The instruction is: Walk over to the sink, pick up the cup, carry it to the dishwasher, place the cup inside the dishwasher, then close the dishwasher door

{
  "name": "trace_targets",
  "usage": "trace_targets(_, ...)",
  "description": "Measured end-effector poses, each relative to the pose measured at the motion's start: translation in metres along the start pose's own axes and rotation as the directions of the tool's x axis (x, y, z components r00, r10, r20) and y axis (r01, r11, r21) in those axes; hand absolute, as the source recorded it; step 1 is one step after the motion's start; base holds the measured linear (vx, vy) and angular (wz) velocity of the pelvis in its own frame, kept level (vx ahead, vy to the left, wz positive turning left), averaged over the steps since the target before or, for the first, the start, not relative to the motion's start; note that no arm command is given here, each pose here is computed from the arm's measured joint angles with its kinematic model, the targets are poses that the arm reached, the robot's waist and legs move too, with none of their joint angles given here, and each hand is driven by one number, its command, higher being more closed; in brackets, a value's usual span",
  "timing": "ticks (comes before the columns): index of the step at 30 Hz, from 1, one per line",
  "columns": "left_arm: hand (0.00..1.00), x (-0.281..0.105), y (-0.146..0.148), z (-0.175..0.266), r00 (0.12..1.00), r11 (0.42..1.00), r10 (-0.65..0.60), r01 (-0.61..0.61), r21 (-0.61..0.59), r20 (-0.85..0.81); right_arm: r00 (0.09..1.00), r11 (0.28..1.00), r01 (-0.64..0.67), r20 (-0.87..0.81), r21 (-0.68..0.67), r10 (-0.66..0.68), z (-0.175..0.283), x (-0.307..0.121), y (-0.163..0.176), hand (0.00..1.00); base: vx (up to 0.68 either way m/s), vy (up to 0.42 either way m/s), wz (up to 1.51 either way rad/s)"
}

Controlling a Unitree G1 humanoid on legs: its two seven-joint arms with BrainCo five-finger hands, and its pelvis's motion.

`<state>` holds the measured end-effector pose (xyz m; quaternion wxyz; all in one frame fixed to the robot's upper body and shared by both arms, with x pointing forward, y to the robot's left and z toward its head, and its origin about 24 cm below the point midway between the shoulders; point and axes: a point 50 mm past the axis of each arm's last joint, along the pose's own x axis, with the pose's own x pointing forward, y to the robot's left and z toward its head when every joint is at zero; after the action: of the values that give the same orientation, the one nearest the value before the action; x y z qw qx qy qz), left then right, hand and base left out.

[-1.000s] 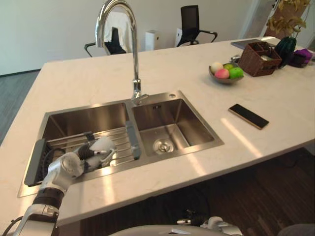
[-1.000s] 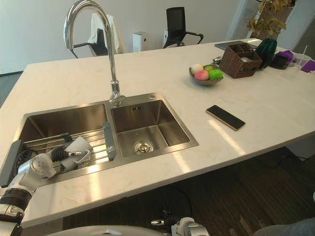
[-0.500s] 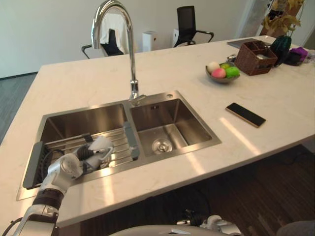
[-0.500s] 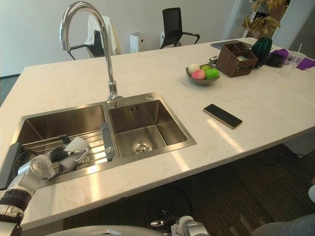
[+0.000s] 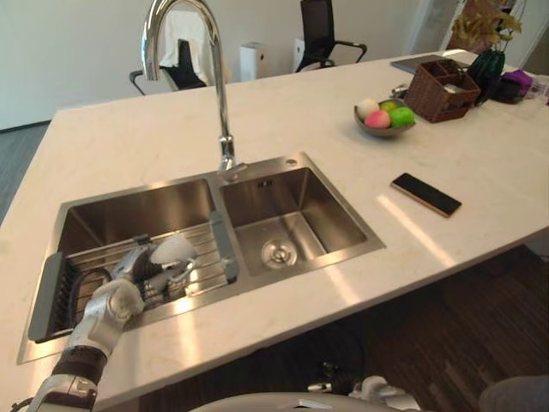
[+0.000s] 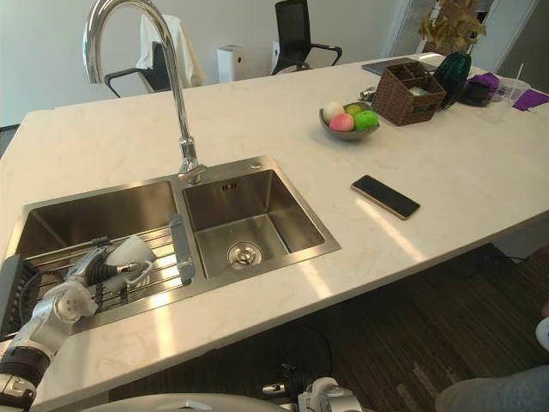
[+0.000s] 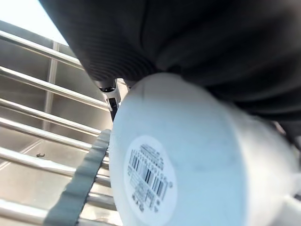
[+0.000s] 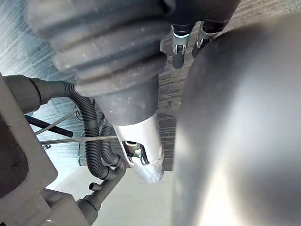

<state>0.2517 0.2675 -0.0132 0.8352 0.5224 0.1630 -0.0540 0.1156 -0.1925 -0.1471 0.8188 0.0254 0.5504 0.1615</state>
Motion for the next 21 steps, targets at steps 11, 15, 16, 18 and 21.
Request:
trace_targets(11,1.00,-0.008,0.022,0.018,0.971,0.959,0.211,-0.184,-0.216,0.108,0.999,0.999,0.019,0.033,0.041,-0.020,0.002,0.002,0.003,0.00,-0.01,-0.036,0.06)
trace_targets(15,1.00,-0.014,0.037,0.036,0.933,0.916,0.305,-0.233,-0.326,0.190,0.999,0.998,0.024,0.046,0.061,-0.027,0.000,0.001,0.004,0.00,-0.05,-0.050,0.06)
trace_targets(16,1.00,-0.017,0.046,0.041,0.911,0.889,0.360,-0.269,-0.369,0.202,0.998,0.997,0.026,0.048,0.067,-0.029,-0.001,0.001,0.004,0.00,-0.05,-0.049,0.06)
trace_targets(18,1.00,-0.020,0.057,0.048,0.879,0.855,0.423,-0.307,-0.417,0.220,0.998,0.997,0.028,0.048,0.073,-0.032,-0.003,0.001,0.004,0.00,-0.07,-0.052,0.05)
trace_targets(21,1.00,-0.029,0.076,0.060,0.808,0.791,0.531,-0.365,-0.491,0.255,0.998,0.994,0.040,0.048,0.098,-0.045,-0.006,0.000,0.003,0.00,-0.05,-0.039,0.14)
